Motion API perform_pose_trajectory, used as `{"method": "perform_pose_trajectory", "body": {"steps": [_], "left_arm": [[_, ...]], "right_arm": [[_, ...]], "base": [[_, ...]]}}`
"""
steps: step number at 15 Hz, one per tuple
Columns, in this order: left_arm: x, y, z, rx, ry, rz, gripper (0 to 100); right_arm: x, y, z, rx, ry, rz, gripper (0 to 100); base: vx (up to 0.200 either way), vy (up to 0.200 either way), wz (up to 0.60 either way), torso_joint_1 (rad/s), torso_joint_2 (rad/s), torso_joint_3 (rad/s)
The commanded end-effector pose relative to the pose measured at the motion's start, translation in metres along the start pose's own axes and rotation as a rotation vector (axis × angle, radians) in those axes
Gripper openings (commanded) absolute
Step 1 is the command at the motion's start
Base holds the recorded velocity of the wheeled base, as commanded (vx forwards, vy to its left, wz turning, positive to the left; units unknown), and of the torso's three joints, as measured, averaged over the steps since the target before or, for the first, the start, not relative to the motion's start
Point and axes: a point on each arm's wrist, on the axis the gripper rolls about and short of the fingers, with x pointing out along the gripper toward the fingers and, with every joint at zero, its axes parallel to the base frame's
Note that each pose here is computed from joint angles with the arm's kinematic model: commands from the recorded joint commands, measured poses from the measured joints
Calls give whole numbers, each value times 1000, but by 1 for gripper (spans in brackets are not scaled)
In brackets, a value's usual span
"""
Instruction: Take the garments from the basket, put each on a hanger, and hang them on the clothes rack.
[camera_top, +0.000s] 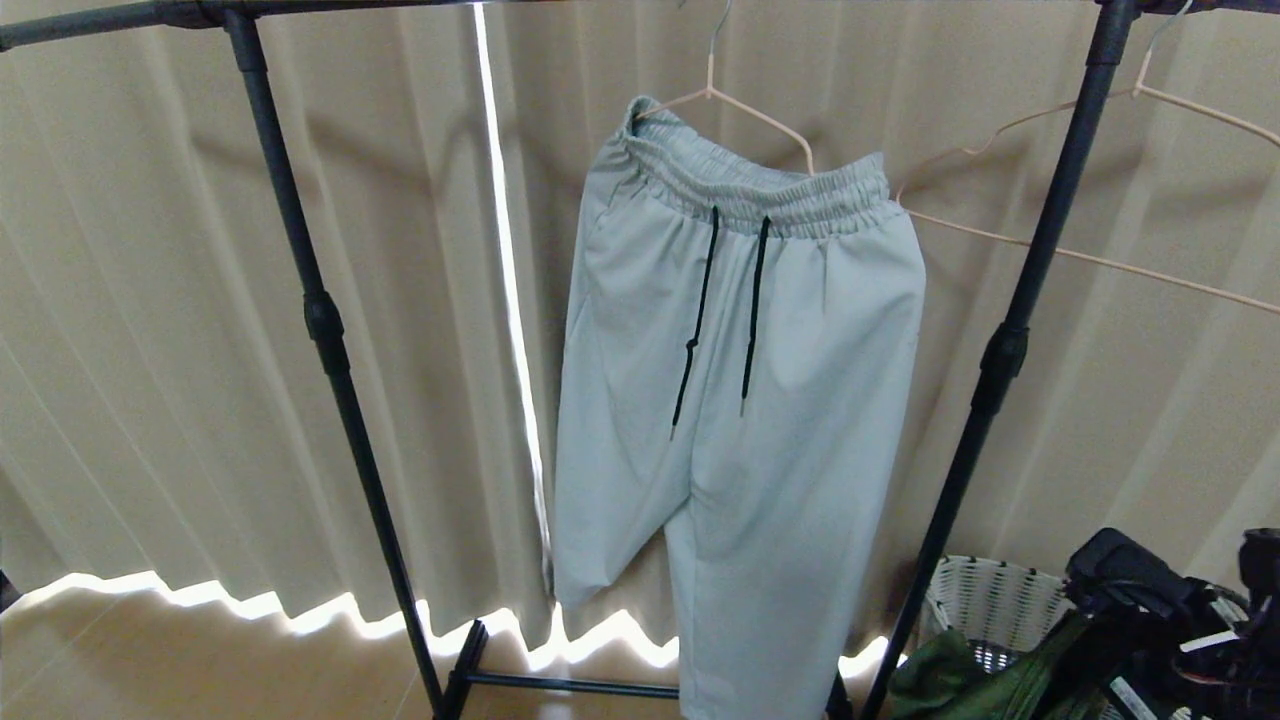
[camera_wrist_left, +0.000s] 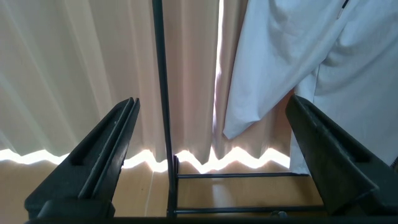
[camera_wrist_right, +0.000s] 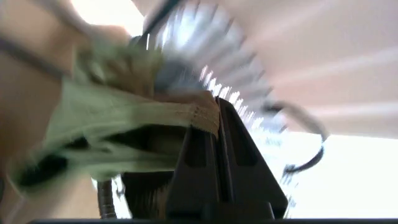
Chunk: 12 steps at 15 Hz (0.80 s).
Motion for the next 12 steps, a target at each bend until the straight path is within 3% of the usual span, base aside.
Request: {"method": "perform_pose_trajectory", "body": {"steps": [1, 3, 5, 12], "left_arm": [[0, 0, 0, 1, 0, -1, 100], [0, 0, 0, 6, 0, -3, 100], [0, 0, 0, 13, 1, -3, 100], [0, 0, 0, 18, 0, -10, 100]], "right_arm": [[-52, -5, 10, -4, -285, -69, 0], [-68, -3, 17, -1, -394, -83, 0], [-76, 1, 20, 29, -454, -54, 0], [-75, 5, 22, 14, -462, -15, 0]], "base": [[0, 0, 0, 0, 0, 0], [0, 0, 0, 0, 0, 0], [-200, 0, 0, 7, 2, 7], [-200, 0, 0, 0, 2, 3]]}}
